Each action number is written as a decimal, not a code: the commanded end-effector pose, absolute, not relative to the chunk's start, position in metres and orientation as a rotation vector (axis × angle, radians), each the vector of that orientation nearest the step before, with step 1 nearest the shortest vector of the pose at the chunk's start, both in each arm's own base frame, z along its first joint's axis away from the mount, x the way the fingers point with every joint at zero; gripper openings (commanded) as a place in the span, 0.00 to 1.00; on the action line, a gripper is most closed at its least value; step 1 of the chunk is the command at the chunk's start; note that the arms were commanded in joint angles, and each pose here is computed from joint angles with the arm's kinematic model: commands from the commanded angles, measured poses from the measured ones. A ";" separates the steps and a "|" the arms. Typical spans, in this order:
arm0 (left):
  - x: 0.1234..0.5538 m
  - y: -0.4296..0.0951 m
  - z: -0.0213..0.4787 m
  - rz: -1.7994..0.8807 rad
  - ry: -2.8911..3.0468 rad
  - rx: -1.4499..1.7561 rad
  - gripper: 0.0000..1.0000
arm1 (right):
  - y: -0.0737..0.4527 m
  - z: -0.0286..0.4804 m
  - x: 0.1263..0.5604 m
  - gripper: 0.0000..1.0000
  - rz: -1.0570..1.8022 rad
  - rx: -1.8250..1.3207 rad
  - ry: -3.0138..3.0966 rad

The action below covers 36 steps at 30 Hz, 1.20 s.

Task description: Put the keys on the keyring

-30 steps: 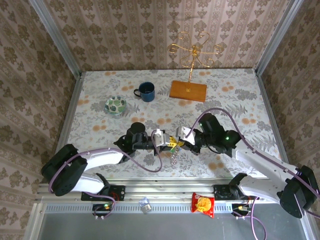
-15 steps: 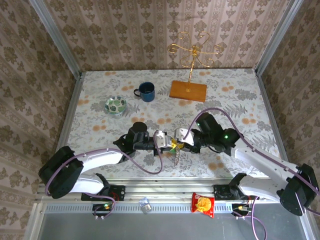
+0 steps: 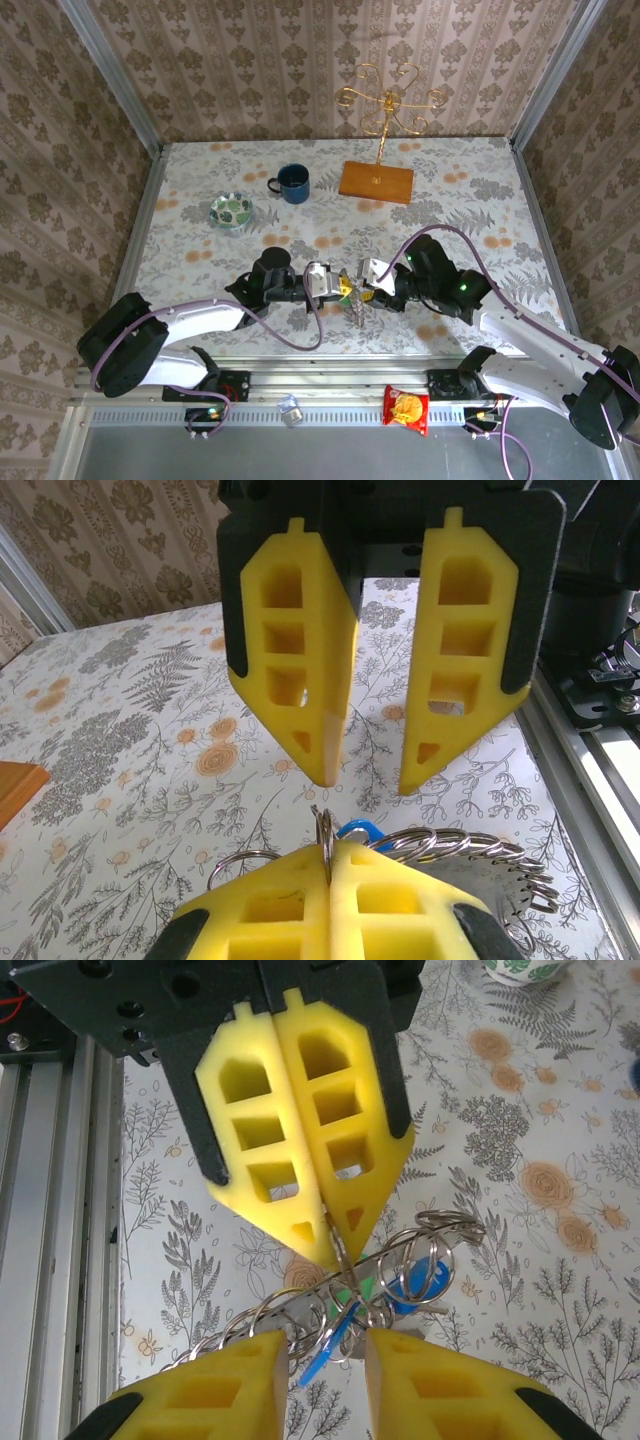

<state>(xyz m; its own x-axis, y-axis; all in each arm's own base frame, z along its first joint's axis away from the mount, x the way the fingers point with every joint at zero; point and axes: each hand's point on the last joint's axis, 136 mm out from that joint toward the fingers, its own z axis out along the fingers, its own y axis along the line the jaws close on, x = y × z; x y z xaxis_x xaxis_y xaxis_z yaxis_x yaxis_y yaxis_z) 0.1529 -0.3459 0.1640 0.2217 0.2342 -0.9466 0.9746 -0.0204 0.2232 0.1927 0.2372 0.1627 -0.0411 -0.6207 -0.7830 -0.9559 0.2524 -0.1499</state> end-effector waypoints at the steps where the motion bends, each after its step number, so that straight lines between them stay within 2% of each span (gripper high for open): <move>1: 0.149 -0.346 0.174 -0.941 1.155 1.462 0.00 | 0.239 0.166 0.203 0.28 0.513 -1.427 1.743; 8: 0.147 -0.347 0.177 -0.948 1.137 1.469 0.00 | 0.242 0.166 0.206 0.26 0.508 -1.452 1.731; 22: 0.145 -0.347 0.182 -0.960 1.114 1.469 0.00 | 0.244 0.163 0.203 0.00 0.536 -1.476 1.733; 33: 0.146 -0.345 0.184 -0.968 1.114 1.449 0.00 | 0.245 0.156 0.200 0.00 0.574 -1.493 1.770; 34: 0.147 -0.344 0.184 -0.969 1.116 1.448 0.00 | 0.245 0.159 0.201 0.05 0.573 -1.477 1.760; 36: 0.146 -0.344 0.183 -0.972 1.117 1.442 0.00 | 0.244 0.166 0.201 0.21 0.573 -1.448 1.726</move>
<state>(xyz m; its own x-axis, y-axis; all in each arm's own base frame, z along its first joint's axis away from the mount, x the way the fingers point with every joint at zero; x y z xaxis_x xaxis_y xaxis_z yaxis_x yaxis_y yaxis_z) 0.1474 -0.3448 0.1663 0.2222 0.2079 -0.9526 0.9750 -0.0491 0.2168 0.2025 0.2424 0.1486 -0.0674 -0.6467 -0.7597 -0.9610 0.2467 -0.1248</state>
